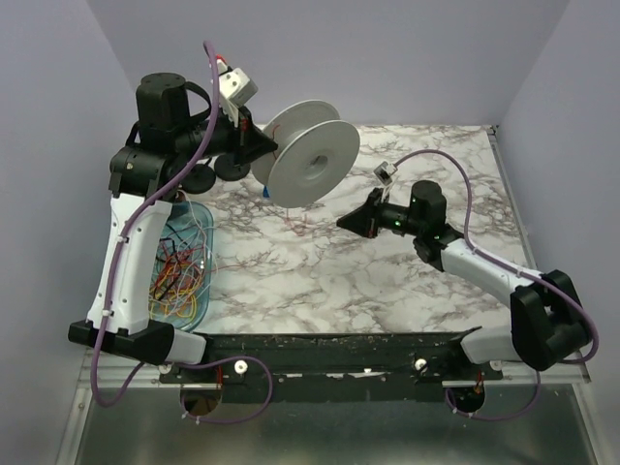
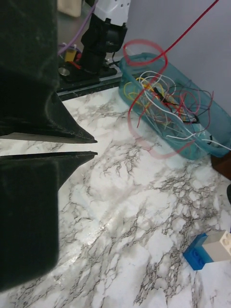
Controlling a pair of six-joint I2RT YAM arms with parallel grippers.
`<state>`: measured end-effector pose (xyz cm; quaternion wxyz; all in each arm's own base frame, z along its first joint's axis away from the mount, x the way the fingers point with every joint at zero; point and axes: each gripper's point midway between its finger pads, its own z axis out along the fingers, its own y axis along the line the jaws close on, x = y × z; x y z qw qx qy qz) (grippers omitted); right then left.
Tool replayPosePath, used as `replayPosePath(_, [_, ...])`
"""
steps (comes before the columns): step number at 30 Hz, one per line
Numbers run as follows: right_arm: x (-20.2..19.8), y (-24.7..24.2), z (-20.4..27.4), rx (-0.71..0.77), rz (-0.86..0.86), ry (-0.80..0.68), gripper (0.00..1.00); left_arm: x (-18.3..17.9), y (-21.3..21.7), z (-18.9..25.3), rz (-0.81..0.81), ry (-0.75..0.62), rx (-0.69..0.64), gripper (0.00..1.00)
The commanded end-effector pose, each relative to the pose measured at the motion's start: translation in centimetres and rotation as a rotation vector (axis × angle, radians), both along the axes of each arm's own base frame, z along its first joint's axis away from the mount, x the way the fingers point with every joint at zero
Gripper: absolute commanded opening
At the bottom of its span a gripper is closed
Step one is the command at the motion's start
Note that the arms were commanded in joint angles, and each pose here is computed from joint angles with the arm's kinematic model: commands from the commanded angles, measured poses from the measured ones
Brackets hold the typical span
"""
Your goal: Wrap the cables
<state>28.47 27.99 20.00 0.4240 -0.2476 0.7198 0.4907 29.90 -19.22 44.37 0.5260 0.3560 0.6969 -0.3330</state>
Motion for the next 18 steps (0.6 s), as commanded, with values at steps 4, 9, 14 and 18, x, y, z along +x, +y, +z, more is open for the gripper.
replayPosePath(4, [1.8, 0.7, 1.8, 0.094, -0.034, -0.091, 0.21, -1.2, -0.1, 4.9, -0.001, -0.101, -0.084, 0.0])
replayPosePath(9, [-0.1, 2.2, 1.4, 0.051, 0.022, -0.233, 0.51, -1.0, 0.2, 6.7, 0.034, -0.143, -0.094, 0.0])
replayPosePath(14, [-3.9, 3.4, 2.2, 0.098, 0.119, -0.484, 0.82, -1.6, 0.0, 8.3, 0.017, -0.158, -0.127, 0.0])
replayPosePath(18, [-3.8, 2.8, 2.3, 0.108, 0.08, -0.546, 0.87, -2.5, -0.2, 9.7, -0.015, -0.185, -0.144, 0.0])
